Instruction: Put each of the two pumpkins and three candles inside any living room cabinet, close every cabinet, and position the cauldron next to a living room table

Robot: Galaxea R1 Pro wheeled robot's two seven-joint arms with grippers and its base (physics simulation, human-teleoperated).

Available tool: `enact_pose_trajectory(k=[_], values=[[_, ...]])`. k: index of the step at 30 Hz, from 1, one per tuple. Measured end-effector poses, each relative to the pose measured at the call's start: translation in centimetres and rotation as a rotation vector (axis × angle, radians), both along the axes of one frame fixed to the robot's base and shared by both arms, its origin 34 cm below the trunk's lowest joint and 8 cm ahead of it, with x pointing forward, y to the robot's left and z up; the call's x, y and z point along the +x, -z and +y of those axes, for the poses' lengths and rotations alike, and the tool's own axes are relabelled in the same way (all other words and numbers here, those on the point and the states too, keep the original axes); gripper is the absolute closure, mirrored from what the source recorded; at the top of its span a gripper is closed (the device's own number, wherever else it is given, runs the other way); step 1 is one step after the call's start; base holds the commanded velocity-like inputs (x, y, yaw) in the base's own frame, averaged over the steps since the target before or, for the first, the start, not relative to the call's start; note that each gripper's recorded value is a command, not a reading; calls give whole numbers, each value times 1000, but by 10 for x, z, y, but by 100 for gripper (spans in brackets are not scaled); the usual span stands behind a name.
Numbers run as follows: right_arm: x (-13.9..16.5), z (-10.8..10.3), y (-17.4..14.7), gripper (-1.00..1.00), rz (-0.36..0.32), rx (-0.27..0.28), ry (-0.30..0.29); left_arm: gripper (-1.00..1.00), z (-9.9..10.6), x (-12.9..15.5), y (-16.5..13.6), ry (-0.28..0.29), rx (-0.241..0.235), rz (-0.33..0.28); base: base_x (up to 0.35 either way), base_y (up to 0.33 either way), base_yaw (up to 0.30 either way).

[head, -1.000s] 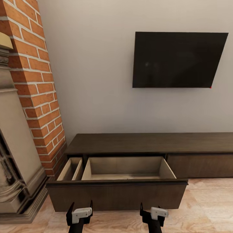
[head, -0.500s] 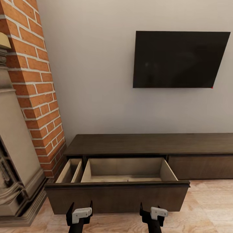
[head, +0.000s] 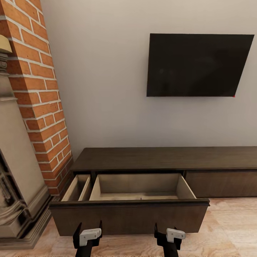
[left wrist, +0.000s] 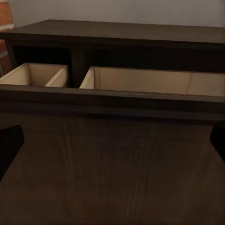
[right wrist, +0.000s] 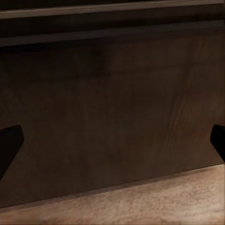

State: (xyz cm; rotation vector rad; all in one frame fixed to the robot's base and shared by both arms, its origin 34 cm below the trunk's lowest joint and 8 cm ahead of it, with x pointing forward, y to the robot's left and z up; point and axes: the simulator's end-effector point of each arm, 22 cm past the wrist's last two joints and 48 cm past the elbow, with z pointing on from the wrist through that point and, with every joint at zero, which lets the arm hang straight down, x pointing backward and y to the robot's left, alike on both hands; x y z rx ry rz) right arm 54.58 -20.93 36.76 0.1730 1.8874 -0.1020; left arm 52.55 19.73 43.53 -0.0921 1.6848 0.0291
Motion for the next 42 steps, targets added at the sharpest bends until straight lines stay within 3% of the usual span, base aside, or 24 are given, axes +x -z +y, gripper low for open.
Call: enact_pose_trajectory(k=[12, 18, 25, 42], values=[[-8, 1, 25, -100, 24, 1, -1, -100, -1, -5, 23, 3, 1, 19, 0, 0, 0], [-13, 4, 36, -100, 38, 2, -10, -100, -12, -9, 33, 33, 3, 37, 0, 0, 0], [-44, 35, 29, -100, -16, 30, -83, -100, -17, -11, 39, 45, 3, 46, 0, 0, 0], [-47, 39, 23, -100, -38, 36, -94, -100, -21, -11, 38, 56, 1, 42, 0, 0, 0]])
